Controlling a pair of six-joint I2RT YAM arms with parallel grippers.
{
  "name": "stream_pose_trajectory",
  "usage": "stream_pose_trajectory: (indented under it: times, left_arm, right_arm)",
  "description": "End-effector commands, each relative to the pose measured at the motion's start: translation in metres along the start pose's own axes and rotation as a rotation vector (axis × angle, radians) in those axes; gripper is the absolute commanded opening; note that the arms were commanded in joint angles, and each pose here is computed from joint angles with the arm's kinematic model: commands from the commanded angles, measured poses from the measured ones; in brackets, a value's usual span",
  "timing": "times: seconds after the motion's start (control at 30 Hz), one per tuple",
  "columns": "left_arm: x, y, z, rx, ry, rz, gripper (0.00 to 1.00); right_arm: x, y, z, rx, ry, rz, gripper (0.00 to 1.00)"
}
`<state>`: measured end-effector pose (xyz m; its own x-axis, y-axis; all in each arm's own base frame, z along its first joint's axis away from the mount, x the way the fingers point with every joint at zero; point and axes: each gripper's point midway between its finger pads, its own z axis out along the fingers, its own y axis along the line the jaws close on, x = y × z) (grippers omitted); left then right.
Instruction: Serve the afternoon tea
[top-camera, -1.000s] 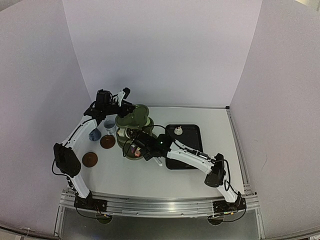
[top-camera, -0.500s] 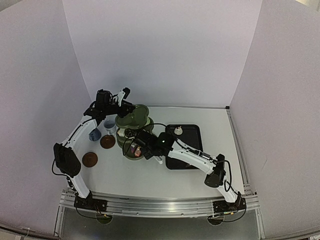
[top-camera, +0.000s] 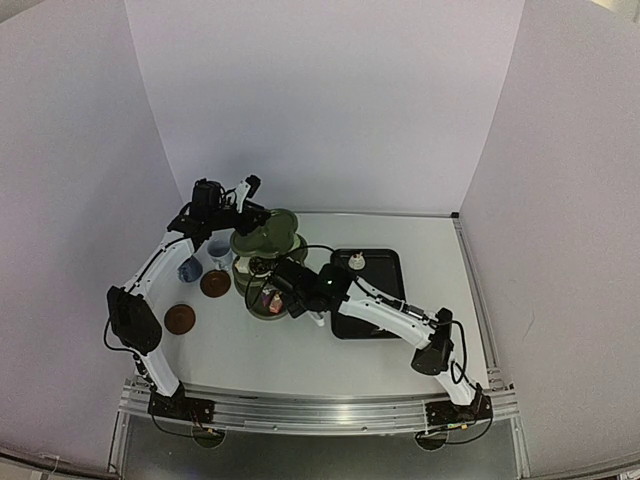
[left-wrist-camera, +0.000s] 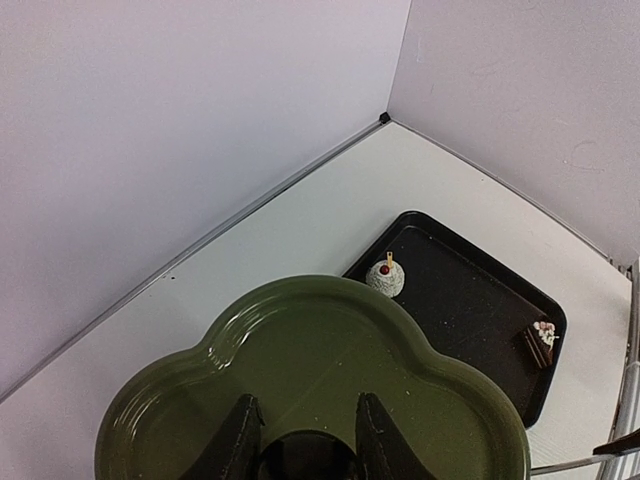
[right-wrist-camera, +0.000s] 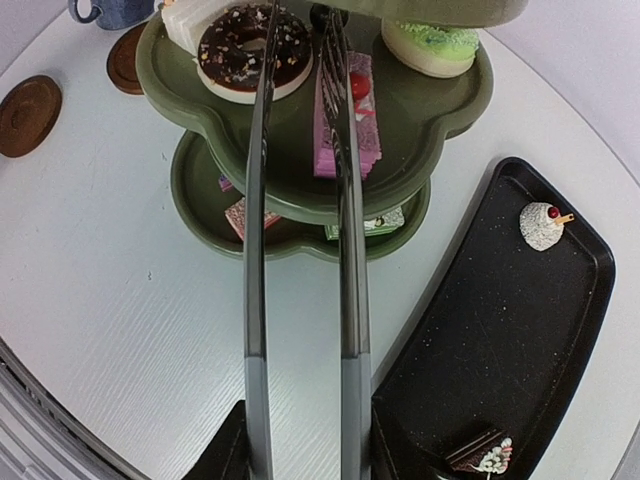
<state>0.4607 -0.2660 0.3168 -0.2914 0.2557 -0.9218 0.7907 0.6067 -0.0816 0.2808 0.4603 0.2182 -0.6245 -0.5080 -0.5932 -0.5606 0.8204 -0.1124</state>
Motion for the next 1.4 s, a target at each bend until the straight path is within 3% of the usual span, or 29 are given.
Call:
stream_pose_trajectory:
  times: [0.0, 0.4, 0.87, 1.03, 1.17, 1.37]
  left_arm:
    - [0.000, -0.005, -0.013, -0.027, 0.027, 0.017, 0.35]
    - [-0.027, -0.005, -0.024, -0.047, -0.016, 0.066, 0.60]
    - [-0.064, -0.023, -0.055, -0.034, -0.098, 0.134, 0.81]
    - [-0.075, -0.024, -0.096, -0.123, -0.114, 0.162, 0.86]
    - [-0.072, -0.006, -0.142, -0.243, -0.132, 0.092, 0.87]
    - [-0.038, 0.023, -0.200, -0.488, -0.114, 0.012, 0.88]
  right_arm:
    - [-0.032, -0.011, -0.063, -0.074, -0.142, 0.104, 0.31]
    - [-0.005, -0.015, -0.078, -0.131, -0.083, 0.125, 0.30]
    - [0.041, -0.066, -0.089, -0.056, -0.016, 0.268, 0.30]
    - [0.062, -0.119, -0.075, 0.037, 0.034, 0.394, 0.30]
    - [0.077, -0.160, -0.057, 0.114, 0.078, 0.461, 0.30]
    - [0.082, -0.193, -0.026, 0.135, 0.128, 0.501, 0.30]
